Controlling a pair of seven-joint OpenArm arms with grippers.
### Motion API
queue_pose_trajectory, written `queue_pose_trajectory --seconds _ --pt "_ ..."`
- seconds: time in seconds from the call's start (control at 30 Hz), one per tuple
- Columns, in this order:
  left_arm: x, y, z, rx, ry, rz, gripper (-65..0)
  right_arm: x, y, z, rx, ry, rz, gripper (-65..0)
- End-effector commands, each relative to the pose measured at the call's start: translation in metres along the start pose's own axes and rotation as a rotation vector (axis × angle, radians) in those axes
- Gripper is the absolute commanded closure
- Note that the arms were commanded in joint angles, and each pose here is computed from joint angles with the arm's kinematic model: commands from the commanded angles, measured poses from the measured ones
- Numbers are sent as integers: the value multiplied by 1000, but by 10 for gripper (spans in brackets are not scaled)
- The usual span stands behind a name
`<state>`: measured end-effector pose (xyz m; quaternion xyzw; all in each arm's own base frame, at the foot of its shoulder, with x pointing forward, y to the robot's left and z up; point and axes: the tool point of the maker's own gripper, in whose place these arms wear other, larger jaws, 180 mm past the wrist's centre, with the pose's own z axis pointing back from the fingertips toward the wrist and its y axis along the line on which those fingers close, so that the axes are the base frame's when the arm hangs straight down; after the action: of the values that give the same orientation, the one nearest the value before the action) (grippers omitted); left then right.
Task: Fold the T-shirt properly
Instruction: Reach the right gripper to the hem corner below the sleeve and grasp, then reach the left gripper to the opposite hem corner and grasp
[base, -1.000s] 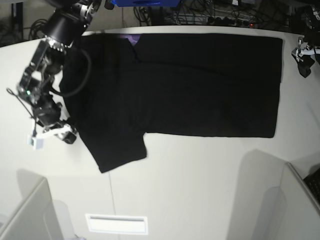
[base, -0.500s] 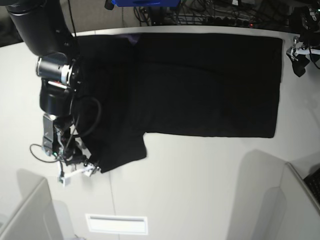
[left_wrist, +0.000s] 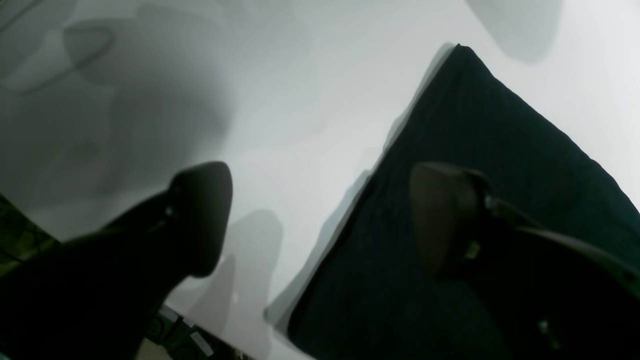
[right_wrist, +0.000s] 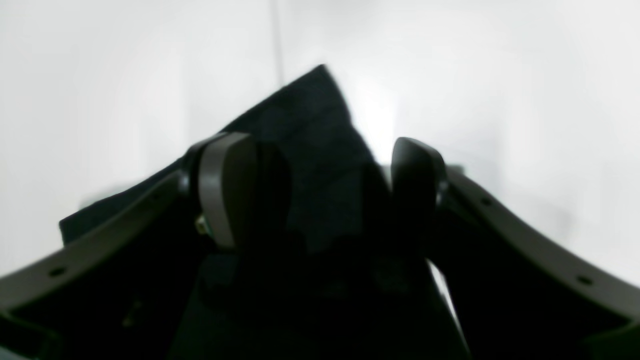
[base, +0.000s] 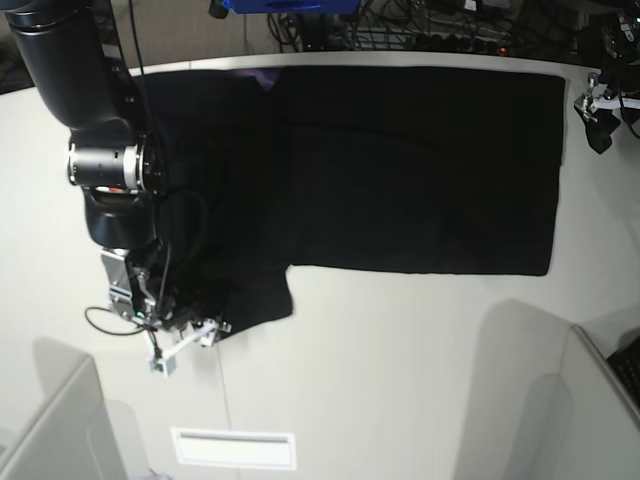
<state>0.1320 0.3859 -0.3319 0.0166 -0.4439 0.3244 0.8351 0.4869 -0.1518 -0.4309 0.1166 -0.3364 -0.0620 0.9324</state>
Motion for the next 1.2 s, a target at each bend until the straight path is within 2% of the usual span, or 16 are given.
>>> queue_pose_trajectory --seconds 0.0,0.1,0.4,0.47,0.67,0.73,0.9,0.97,1.17 --pt "11 0 3 -6 -31 -21 -530 20 1 5 6 -33 8 -401" --pt "11 -1 3 -7 -32 -20 -530 20 1 5 6 -33 8 -338" --pt "20 -8 -3 -24 -60 -13 -530 19 -2 5 2 -36 10 -60" --pt "29 -10 -7 -23 -71 -49 -530 19 -2 5 2 -37 9 0" --pt "63 -31 -35 25 -129 -256 -530 32 1 8 6 -71 6 0" --pt "70 -33 -50 46 -131 -293 -530 31 2 10 9 -83 15 0" --pt "77 -21 -97 113 11 -225 -530 37 10 23 25 -122 63 0" --pt "83 -24 -112 109 27 -204 -530 43 15 31 32 -141 84 0" --pt "80 -78 -160 32 122 -336 -530 43 19 40 38 -148 109 0"
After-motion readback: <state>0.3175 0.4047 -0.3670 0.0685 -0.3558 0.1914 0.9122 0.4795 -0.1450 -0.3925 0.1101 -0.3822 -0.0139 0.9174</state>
